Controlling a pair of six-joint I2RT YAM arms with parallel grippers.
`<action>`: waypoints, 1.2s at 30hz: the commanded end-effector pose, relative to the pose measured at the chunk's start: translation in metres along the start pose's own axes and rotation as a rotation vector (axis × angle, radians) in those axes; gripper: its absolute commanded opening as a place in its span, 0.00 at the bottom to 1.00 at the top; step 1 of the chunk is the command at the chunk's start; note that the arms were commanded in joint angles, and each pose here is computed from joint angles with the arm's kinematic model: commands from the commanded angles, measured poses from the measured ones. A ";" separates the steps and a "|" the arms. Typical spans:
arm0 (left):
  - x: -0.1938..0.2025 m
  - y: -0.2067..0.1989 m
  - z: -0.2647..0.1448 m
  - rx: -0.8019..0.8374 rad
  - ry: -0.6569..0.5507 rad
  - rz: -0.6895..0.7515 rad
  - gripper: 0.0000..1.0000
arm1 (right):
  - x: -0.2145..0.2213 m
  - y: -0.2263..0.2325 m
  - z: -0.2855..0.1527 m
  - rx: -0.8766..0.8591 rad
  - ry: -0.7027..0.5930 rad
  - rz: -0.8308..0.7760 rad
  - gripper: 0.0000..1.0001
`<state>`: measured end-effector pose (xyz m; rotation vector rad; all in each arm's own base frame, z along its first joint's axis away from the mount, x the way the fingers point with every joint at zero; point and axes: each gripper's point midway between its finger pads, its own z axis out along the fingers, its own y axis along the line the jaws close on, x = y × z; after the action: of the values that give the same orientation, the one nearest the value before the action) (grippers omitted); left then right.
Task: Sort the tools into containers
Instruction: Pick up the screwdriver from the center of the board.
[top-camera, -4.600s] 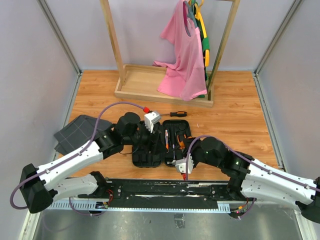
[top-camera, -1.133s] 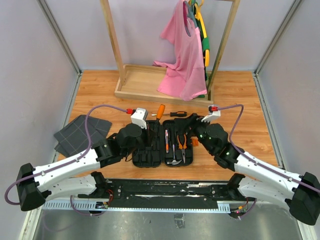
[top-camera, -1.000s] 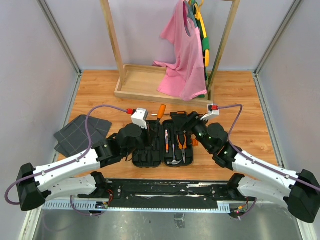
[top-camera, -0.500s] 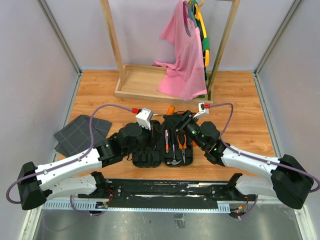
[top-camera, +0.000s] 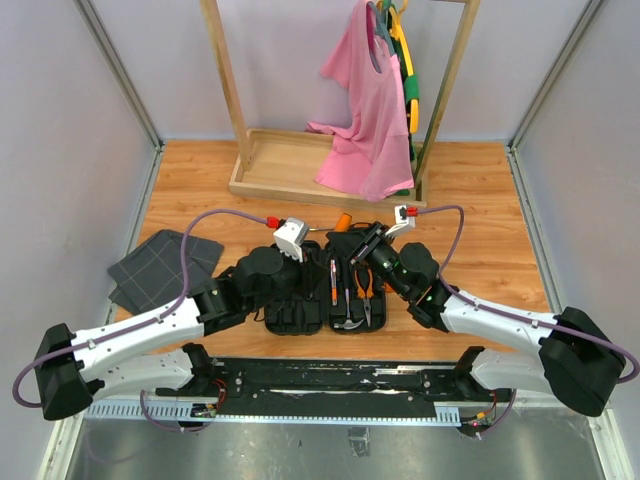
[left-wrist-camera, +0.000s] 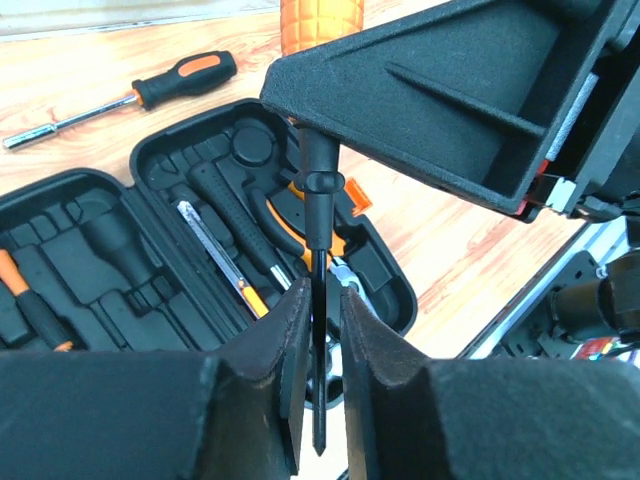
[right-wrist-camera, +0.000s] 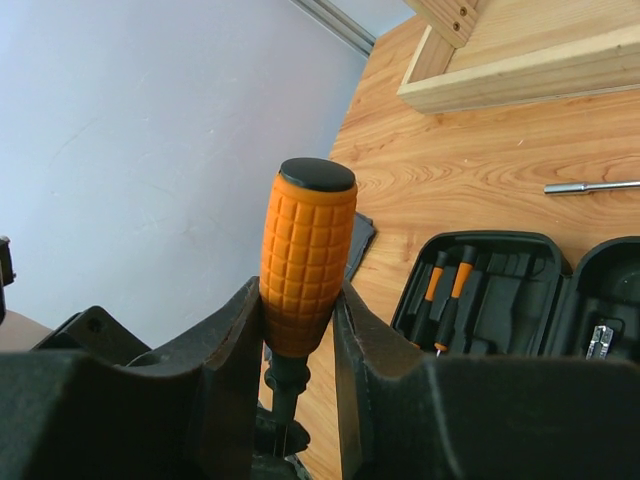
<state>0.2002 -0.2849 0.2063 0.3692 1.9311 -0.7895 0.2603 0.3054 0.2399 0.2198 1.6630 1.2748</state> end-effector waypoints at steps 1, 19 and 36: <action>-0.014 -0.007 -0.004 0.039 -0.058 -0.010 0.26 | -0.012 0.006 0.004 -0.012 -0.033 -0.028 0.00; -0.021 0.055 -0.001 -0.113 -0.100 -0.149 0.59 | -0.028 -0.043 -0.023 0.242 -0.041 -0.302 0.01; -0.005 0.188 -0.009 -0.514 -0.177 -0.343 0.58 | 0.025 -0.047 0.014 0.282 0.287 -0.359 0.01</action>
<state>0.2850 -0.1566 0.1424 -0.2462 2.0236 -0.5349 0.2746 0.2947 0.1908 -0.0060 1.9655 0.8248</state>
